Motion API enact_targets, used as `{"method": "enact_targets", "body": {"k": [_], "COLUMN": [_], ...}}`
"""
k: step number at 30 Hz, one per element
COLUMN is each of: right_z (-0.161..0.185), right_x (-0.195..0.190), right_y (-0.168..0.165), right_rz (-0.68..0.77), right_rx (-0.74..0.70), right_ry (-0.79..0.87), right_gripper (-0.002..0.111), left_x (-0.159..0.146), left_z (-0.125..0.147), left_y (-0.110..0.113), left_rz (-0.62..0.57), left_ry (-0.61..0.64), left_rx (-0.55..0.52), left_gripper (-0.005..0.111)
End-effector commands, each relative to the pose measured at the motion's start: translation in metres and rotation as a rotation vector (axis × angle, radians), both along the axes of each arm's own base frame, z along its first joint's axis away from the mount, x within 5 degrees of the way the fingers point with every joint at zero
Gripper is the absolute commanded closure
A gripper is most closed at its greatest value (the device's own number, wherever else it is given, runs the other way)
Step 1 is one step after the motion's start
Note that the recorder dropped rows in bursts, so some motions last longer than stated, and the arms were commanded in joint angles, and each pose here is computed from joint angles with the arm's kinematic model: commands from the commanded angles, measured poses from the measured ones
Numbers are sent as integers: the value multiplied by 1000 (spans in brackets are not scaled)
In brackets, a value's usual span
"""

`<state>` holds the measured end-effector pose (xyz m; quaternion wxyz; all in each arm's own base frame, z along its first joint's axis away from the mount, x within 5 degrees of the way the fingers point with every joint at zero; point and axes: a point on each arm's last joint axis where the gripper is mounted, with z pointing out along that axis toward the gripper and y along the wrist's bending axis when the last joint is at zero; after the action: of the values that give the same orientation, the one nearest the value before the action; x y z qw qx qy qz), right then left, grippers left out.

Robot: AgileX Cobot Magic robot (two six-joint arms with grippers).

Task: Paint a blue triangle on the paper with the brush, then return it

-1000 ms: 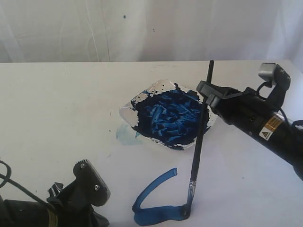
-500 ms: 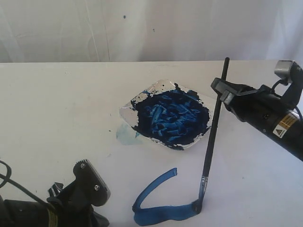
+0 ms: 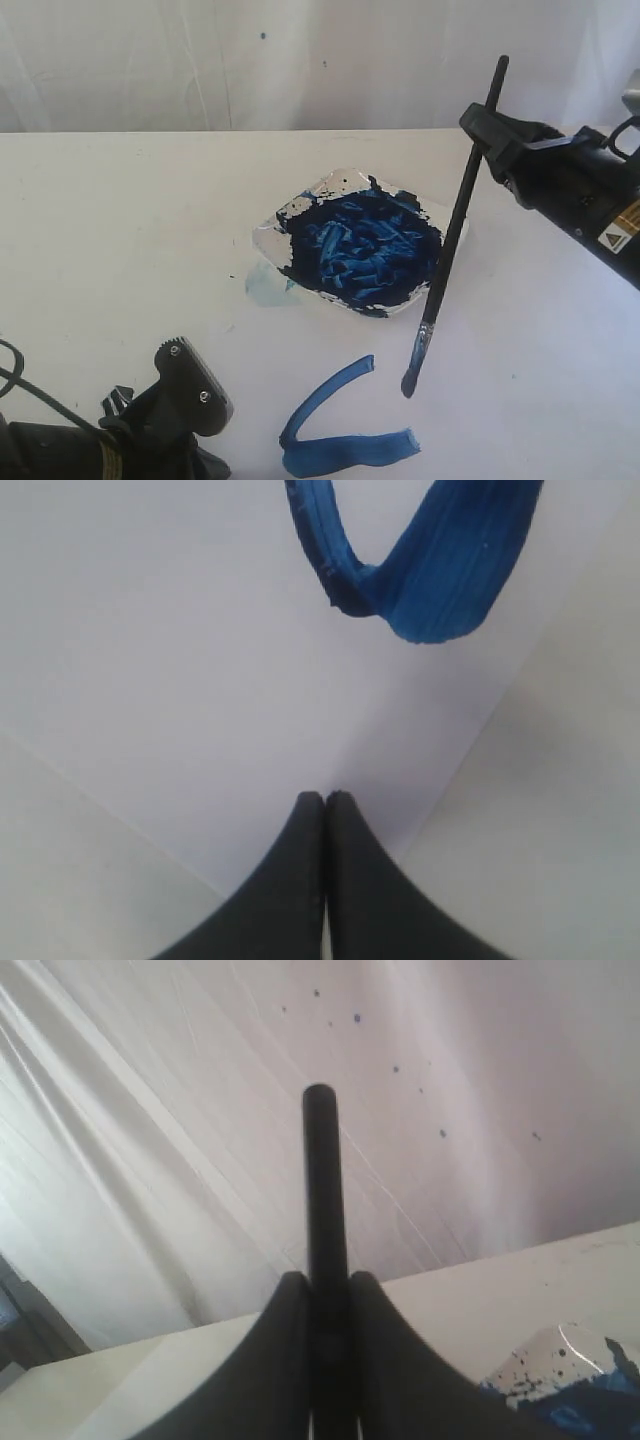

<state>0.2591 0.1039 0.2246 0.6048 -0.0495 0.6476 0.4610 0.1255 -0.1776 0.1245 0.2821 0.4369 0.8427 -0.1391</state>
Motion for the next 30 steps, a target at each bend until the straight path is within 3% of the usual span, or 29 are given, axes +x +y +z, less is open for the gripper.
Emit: {"method": "enact_targets", "body": {"k": [1,11,30], "right_z": [12,30,-1], "right_x": [2,14,45], "right_y": [-1,2,32], "right_rz": [1,-2,76], "right_rx": [26,26,0], "right_ry": [-44,-128,-59], "right_gripper": [108,108,108], "left_x": [-2,-2,-2], "left_z": [-4,-4,-4], "left_y": [4,4,4], "left_rz": [8,8,8], "left_ry": [31,31,31], "left_rx": [33,33,33], "left_gripper": [107,107,107]}}
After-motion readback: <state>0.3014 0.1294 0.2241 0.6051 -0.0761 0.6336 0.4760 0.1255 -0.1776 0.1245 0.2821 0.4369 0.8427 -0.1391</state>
